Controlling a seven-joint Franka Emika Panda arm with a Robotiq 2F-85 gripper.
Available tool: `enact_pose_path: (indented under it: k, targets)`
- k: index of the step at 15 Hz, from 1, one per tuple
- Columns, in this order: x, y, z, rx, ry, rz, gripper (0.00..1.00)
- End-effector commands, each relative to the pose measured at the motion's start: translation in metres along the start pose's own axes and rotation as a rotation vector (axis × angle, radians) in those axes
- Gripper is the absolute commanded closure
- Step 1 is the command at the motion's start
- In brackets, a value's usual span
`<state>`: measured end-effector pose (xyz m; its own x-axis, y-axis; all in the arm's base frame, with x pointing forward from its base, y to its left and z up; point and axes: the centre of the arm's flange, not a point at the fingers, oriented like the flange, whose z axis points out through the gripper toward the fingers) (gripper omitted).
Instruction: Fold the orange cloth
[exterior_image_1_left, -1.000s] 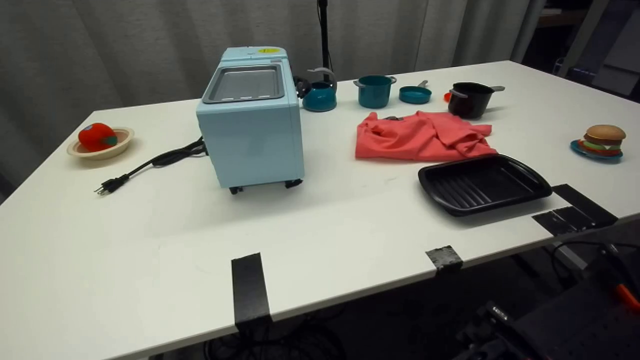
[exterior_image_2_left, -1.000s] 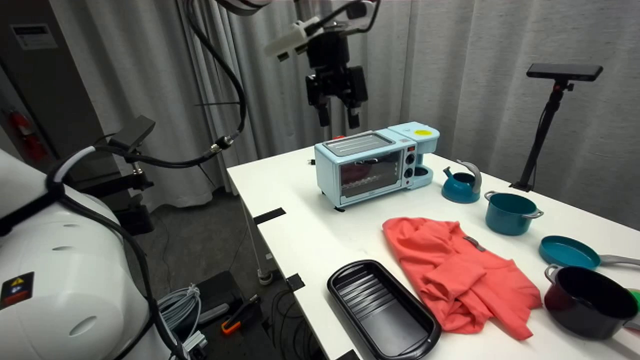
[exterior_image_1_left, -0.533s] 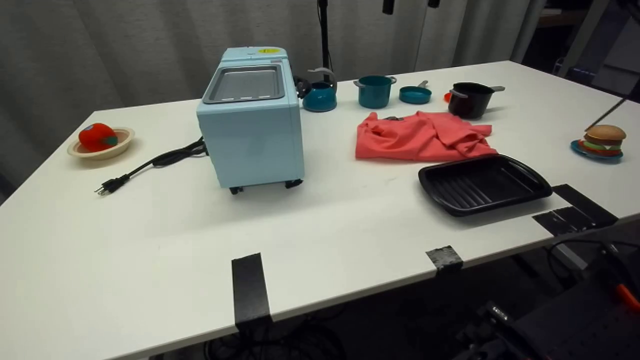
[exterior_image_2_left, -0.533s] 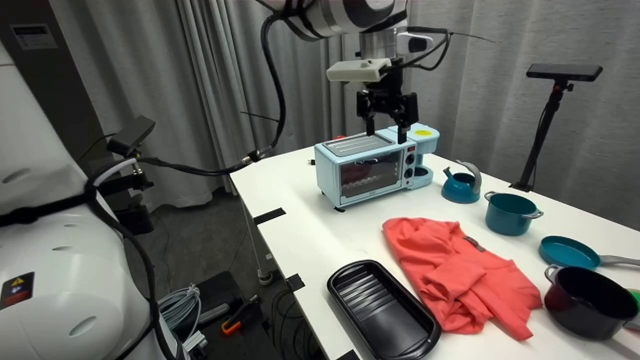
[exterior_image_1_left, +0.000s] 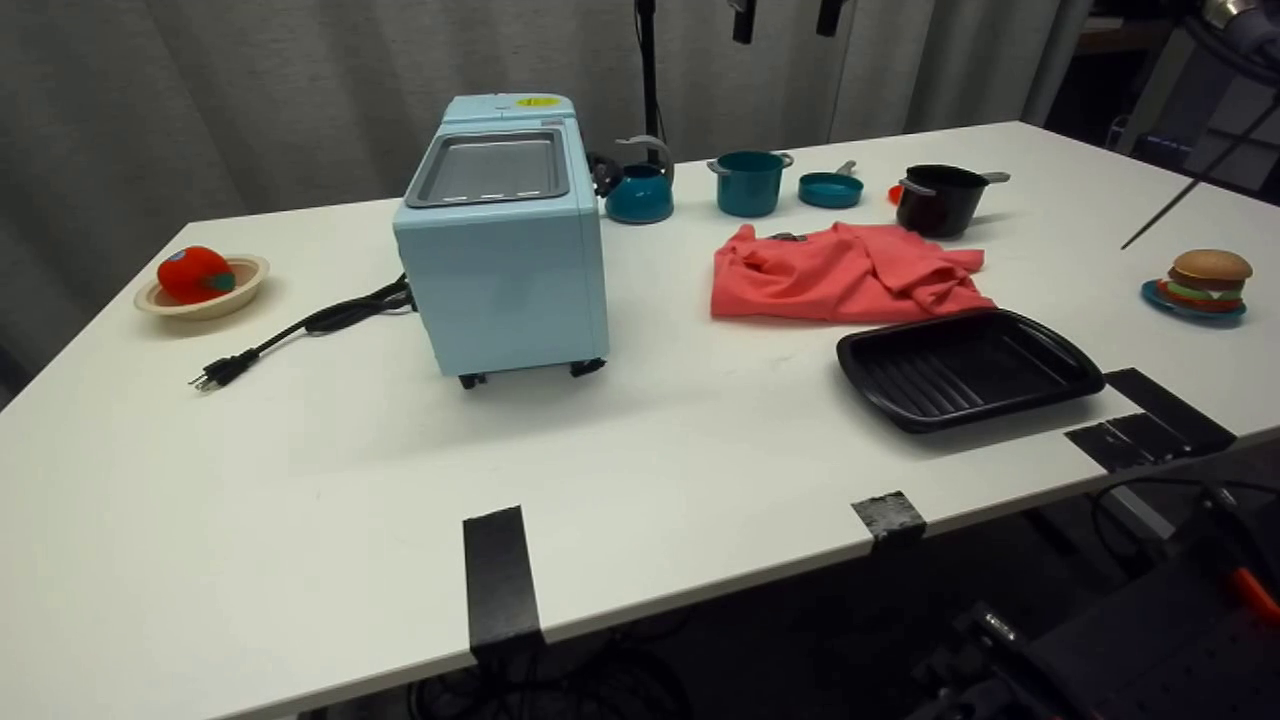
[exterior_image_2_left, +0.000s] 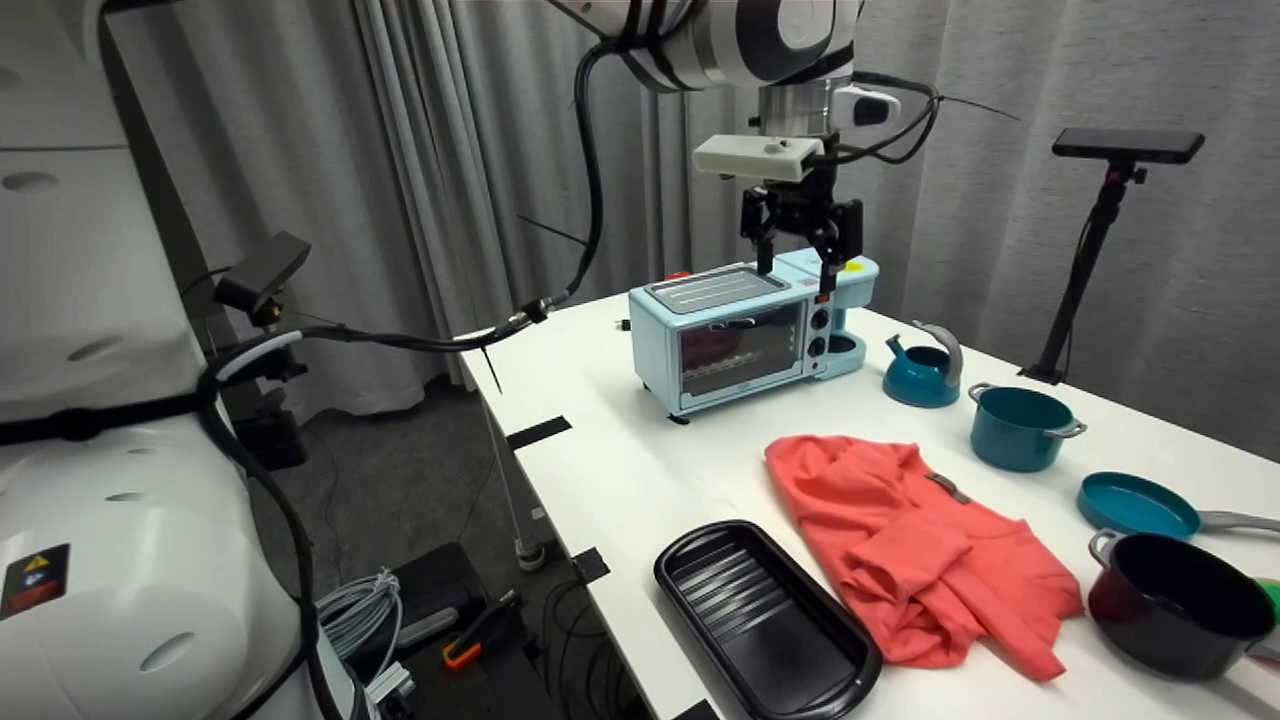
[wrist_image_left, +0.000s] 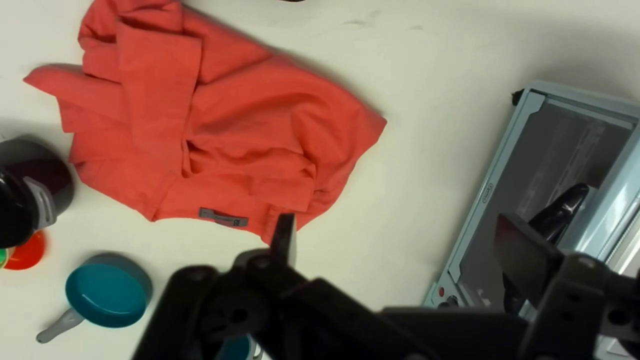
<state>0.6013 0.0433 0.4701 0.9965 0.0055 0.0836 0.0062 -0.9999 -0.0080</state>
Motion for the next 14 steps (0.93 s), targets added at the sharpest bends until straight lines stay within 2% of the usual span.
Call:
enact_pose_path:
  k: [1, 3, 9, 14]
  targets:
    - [0.000, 0.000, -0.001, 0.000, 0.001, 0.000, 0.00]
    - [0.011, -0.007, 0.018, 0.005, -0.026, 0.006, 0.00]
    - [0.030, -0.036, 0.103, 0.005, -0.088, 0.065, 0.00]
    - [0.038, -0.034, 0.170, -0.033, -0.155, 0.142, 0.00]
